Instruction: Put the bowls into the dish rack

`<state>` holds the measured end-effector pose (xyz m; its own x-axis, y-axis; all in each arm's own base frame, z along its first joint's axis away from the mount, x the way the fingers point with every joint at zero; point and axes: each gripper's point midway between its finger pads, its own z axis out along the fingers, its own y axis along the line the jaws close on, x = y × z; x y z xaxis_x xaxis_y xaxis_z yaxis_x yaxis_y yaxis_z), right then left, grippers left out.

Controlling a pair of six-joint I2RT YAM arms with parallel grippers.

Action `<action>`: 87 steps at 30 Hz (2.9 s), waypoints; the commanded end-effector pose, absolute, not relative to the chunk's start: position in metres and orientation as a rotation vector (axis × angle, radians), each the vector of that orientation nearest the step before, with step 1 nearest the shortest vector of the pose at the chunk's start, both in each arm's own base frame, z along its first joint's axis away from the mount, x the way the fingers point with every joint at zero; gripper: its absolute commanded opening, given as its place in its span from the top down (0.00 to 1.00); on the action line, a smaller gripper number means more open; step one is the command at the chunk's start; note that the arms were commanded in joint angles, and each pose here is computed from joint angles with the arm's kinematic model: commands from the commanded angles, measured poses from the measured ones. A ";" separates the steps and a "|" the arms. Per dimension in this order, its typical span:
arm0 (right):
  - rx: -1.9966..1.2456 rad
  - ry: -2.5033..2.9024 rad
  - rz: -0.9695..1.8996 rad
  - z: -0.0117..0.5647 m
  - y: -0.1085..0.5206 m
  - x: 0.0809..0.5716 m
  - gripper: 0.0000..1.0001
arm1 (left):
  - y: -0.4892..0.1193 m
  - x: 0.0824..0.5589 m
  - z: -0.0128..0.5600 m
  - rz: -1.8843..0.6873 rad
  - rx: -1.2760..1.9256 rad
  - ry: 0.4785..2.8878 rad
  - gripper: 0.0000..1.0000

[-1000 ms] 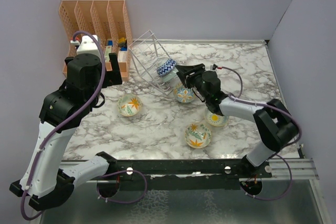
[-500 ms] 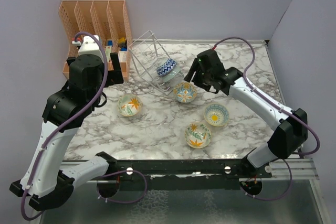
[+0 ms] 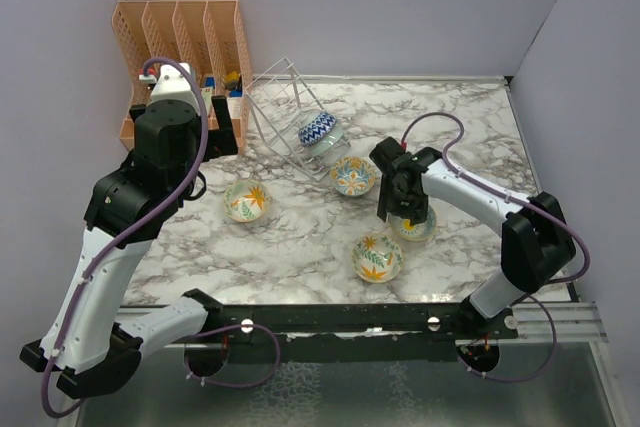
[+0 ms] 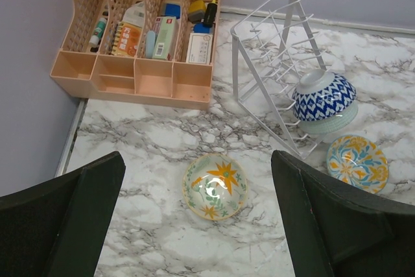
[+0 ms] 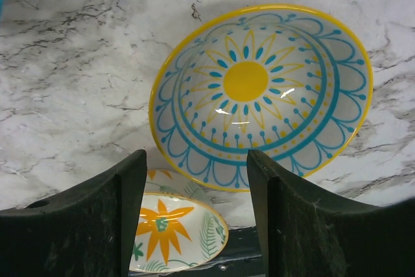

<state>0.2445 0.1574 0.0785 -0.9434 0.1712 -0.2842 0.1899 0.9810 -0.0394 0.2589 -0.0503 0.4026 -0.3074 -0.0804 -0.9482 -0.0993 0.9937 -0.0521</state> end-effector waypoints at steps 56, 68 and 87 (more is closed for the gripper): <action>0.305 1.242 1.697 0.407 0.361 0.443 0.99 | -0.044 0.251 0.434 0.014 -0.128 1.833 0.01; 0.499 1.229 1.785 0.351 0.365 0.467 0.99 | -0.050 0.257 0.426 0.015 -0.109 1.865 0.01; 0.715 1.406 1.809 0.263 0.370 0.474 0.99 | -0.051 0.260 0.417 0.033 -0.095 1.882 0.01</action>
